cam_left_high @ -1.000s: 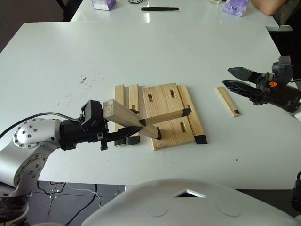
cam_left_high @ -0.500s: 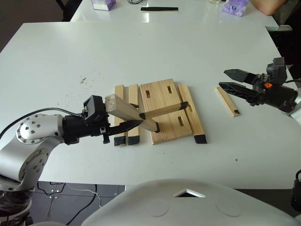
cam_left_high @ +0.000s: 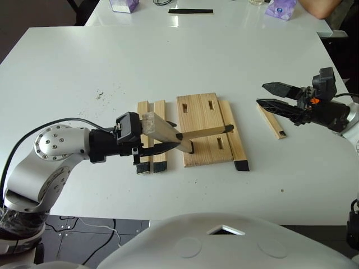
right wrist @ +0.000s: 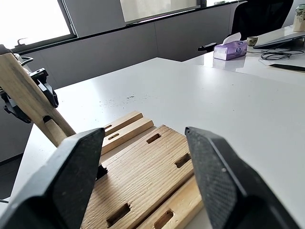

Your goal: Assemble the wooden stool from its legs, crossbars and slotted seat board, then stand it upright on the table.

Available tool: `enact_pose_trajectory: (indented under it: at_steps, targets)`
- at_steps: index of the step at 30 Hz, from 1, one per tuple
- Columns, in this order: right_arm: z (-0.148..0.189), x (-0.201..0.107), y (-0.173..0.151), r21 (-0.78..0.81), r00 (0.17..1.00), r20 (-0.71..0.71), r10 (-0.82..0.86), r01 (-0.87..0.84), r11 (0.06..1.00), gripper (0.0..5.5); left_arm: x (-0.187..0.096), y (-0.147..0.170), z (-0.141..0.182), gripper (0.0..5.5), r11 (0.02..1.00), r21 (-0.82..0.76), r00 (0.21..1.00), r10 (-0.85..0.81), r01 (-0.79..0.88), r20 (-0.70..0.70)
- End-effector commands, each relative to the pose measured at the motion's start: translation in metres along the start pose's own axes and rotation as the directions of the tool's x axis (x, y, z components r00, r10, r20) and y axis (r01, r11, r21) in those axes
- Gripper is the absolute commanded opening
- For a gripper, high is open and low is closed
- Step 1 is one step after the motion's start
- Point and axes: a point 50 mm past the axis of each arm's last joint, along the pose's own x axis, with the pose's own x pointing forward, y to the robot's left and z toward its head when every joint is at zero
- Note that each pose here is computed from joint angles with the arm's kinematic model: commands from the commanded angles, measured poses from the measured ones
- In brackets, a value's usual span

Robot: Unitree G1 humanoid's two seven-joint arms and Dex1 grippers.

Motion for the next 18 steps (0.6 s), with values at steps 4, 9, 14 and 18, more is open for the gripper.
enact_pose_trajectory:
  at_steps: [4, 9, 14, 18]
  targets:
    - [0.0, 0.005, 0.003, -0.014, 1.0, -0.004, 0.018, -0.018, 1.0, 3.1, 0.002, 0.02, -0.024, 2.04, 0.991, -0.114, 0.979, -0.094, 0.075, -0.178]
    - [-0.001, 0.01, 0.004, -0.012, 1.0, 0.0, 0.028, -0.028, 1.0, 3.1, 0.008, 0.034, -0.031, 2.04, 0.99, -0.092, 0.957, -0.125, 0.105, -0.26]
    - [-0.005, 0.01, 0.006, -0.002, 1.0, 0.0, 0.024, -0.024, 1.0, 3.1, 0.015, 0.02, -0.035, 2.04, 0.987, -0.109, 0.955, -0.146, 0.122, -0.258]
    - [-0.006, 0.01, 0.007, -0.001, 1.0, 0.0, 0.021, -0.021, 1.0, 3.1, 0.014, 0.018, -0.049, 2.04, 0.985, -0.153, 0.957, -0.116, 0.078, -0.265]
